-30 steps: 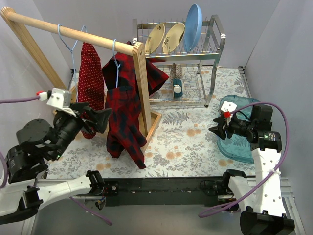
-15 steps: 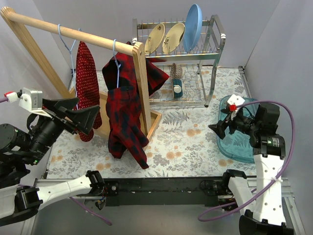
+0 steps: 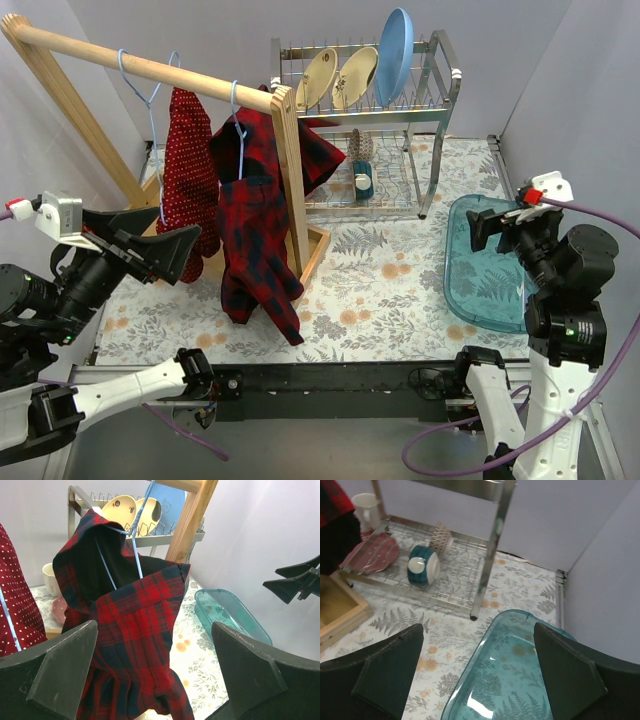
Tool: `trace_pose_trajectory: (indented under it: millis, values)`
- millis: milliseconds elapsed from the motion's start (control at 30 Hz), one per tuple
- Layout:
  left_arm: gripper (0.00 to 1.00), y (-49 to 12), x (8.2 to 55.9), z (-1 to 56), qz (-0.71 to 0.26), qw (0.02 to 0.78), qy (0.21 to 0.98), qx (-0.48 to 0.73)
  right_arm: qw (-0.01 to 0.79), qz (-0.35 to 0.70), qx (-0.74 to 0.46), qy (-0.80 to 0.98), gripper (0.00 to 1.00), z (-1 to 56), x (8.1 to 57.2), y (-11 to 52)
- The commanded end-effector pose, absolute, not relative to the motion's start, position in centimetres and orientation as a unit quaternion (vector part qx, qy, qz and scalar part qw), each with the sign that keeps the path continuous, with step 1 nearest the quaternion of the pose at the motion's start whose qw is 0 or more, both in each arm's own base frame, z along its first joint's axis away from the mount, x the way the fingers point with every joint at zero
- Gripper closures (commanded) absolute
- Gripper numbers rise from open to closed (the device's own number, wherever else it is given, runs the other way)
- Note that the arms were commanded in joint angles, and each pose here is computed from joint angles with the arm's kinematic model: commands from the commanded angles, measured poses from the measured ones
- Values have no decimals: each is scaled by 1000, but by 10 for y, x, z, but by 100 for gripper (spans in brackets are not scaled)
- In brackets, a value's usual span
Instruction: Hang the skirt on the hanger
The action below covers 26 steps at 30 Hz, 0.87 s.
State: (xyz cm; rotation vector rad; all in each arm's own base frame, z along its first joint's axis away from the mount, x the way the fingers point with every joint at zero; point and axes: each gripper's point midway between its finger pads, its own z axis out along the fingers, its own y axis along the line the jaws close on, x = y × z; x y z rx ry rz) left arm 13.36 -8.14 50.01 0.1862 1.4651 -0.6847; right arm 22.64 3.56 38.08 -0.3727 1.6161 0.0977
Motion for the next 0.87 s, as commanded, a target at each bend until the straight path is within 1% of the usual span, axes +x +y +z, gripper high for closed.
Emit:
trace_pose_trajectory:
  millis: [0, 333, 833]
  values:
    - [2, -78, 131, 504, -308, 694, 645, 84, 723, -11, -61, 688, 1, 421, 217, 4]
    - [2, -77, 130, 493, -308, 688, 651, 84, 719, -36, -49, 692, 1, 416, 212, -6]
    - [2, -69, 126, 492, -311, 688, 651, 79, 717, -50, -51, 694, 1, 415, 215, -10]
